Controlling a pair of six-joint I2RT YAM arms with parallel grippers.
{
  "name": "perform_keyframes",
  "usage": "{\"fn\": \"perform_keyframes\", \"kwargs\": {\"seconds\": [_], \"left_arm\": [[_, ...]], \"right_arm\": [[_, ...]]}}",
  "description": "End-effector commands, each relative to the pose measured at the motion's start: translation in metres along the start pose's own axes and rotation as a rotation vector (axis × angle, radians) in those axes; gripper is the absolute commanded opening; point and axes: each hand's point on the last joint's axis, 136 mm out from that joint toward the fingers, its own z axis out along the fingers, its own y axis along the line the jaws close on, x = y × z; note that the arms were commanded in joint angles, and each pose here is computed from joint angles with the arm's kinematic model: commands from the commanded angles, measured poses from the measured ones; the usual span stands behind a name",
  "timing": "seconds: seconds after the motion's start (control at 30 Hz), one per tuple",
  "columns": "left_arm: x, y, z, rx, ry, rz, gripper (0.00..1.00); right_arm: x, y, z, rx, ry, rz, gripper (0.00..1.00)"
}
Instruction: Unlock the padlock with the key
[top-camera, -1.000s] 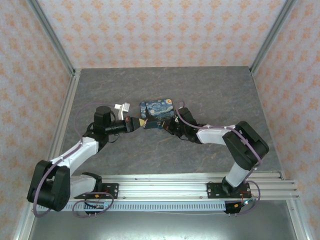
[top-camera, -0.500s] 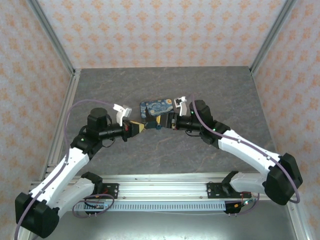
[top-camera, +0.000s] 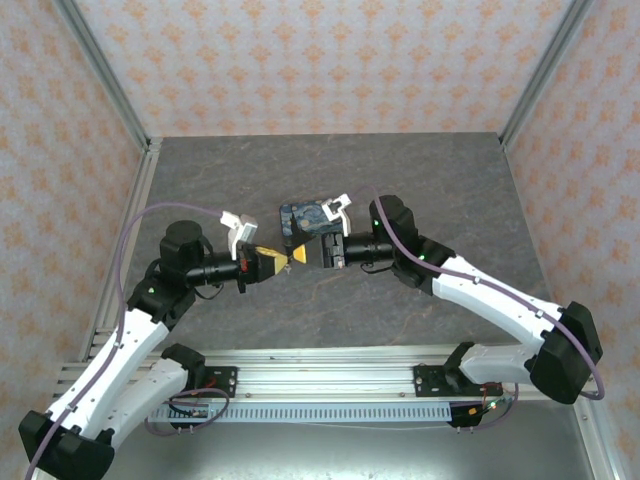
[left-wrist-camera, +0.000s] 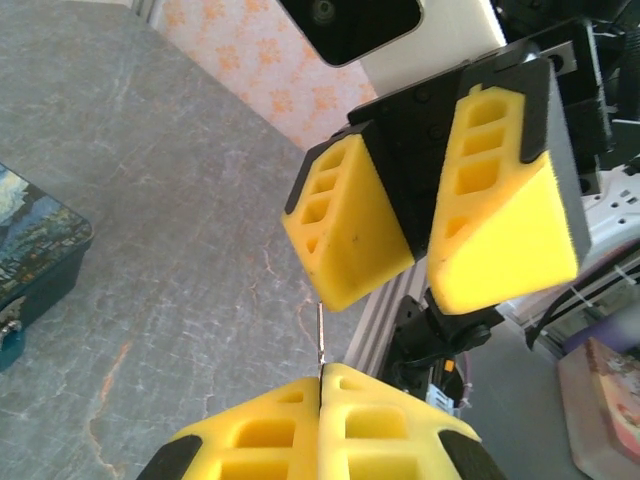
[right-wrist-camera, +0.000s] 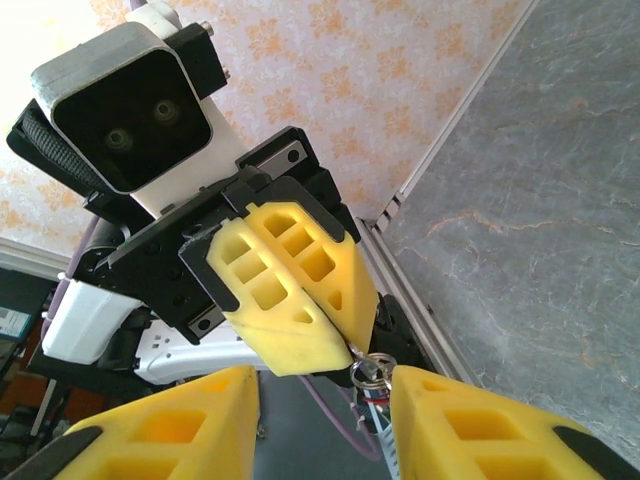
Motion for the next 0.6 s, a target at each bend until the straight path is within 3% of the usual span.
{"fn": "perform_keyframes", "kwargs": {"seconds": [0.0, 0.27, 0.33, 0.5, 0.57], "left_arm": [[-0.0118, -0.0223, -0.0053, 0.066, -0.017, 0.012, 0.0], [-0.0143, -0.0298, -0.0077, 0.096, -0.03, -0.003, 0.0], [-0.0143, -0.0307, -0.0073, 0.103, -0.028, -0.008, 0.0], [-0.0127, -0.0298, -0.0063, 0.103, -0.023, -0.033, 0.0], [-0.0135, -0.029, -0.0052, 0.106, -0.023, -0.049, 0.0]], "right_arm": [[-0.0039, 0.0171, 0.0013, -0.054, 0.005, -0.046, 0.39], [0.001, 0.016, 0.0083, -0.066, 0.025, -0.05, 0.41], [0.0012, 0.0155, 0.0102, -0.069, 0.029, -0.05, 0.34], [-0.0007, 0.017, 0.0108, -0.078, 0.019, -0.063, 0.04], [0.0, 0.0176, 0.0108, -0.086, 0.019, -0.07, 0.0]]}}
